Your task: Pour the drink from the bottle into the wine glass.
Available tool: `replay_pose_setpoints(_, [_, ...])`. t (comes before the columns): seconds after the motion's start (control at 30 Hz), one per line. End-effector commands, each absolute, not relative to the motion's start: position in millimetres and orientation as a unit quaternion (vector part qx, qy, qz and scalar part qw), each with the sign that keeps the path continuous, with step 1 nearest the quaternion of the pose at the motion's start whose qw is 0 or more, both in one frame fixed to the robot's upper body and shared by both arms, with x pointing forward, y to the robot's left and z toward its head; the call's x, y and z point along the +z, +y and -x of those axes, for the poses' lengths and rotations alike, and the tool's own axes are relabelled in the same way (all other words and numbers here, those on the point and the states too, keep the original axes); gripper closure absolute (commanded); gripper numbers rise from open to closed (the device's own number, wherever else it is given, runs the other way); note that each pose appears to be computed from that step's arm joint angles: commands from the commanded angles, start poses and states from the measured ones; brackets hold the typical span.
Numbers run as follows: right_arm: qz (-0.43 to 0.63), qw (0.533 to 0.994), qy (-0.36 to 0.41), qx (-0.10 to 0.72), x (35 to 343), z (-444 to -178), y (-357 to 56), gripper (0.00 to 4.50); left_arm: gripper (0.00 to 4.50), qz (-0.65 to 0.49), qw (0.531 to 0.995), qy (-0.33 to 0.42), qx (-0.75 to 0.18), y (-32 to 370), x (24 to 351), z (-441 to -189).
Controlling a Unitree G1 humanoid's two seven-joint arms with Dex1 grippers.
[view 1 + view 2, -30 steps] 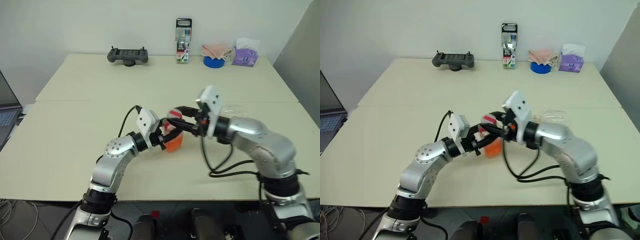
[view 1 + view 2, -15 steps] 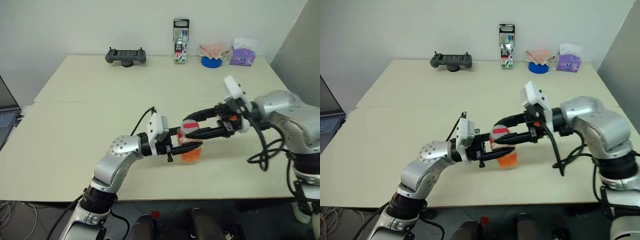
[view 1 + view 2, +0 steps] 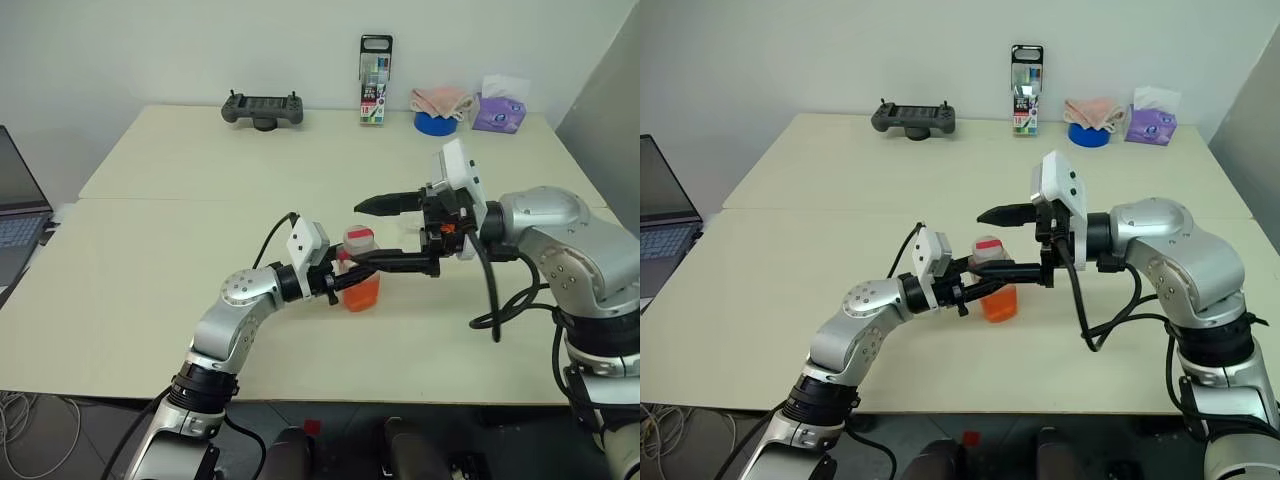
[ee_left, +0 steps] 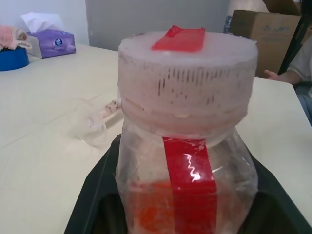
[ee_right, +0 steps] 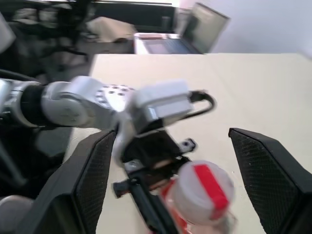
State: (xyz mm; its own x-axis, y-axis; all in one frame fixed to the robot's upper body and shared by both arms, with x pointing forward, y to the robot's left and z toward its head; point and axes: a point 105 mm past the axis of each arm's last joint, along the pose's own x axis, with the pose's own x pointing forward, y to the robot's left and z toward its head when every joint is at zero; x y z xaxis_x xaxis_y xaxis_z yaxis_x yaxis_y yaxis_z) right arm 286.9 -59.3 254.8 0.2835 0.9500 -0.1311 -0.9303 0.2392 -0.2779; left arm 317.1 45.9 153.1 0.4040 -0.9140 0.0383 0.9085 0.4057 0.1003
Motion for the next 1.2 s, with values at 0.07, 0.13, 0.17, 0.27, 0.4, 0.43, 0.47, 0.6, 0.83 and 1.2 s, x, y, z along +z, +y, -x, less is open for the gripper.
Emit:
replay_pose_setpoints(0.07, [0.146, 0.861, -0.078, 0.481, 264, -291, -61, 0.55, 2.66, -0.065, 0.838, -0.084, -0.535, 48, 169, -323])
replay_pose_setpoints(0.13, [0.135, 0.871, -0.07, 0.468, 259, -284, -56, 0.55, 2.66, -0.073, 0.84, -0.102, -0.528, 47, 177, -325])
replay_pose_setpoints(0.17, [0.132, 0.871, -0.065, 0.47, 255, -280, -53, 0.55, 2.66, -0.066, 0.842, -0.108, -0.524, 47, 181, -326])
replay_pose_setpoints(0.27, [0.114, 0.884, -0.055, 0.45, 248, -273, -47, 0.55, 2.66, -0.065, 0.84, -0.118, -0.526, 45, 189, -325])
replay_pose_setpoints(0.4, [0.094, 0.906, -0.049, 0.41, 244, -274, -42, 0.55, 2.66, -0.065, 0.836, -0.118, -0.532, 44, 189, -322])
replay_pose_setpoints(0.43, [0.091, 0.911, -0.047, 0.4, 243, -275, -42, 0.55, 2.66, -0.065, 0.835, -0.116, -0.534, 44, 188, -321])
replay_pose_setpoints(0.47, [0.089, 0.913, -0.046, 0.395, 243, -275, -41, 0.55, 2.66, -0.066, 0.835, -0.115, -0.535, 44, 187, -320])
replay_pose_setpoints(0.6, [0.085, 0.929, -0.034, 0.358, 242, -280, -40, 0.55, 2.66, -0.064, 0.837, -0.111, -0.532, 47, 184, -319])
replay_pose_setpoints(0.83, [0.072, 0.934, -0.039, 0.347, 245, -279, -35, 0.55, 2.66, -0.063, 0.843, -0.108, -0.524, 46, 184, -323])
replay_pose_setpoints(1.2, [0.082, 0.93, -0.013, 0.359, 235, -277, -30, 2.21, 2.66, -0.065, 0.841, -0.113, -0.525, 42, 187, -324])
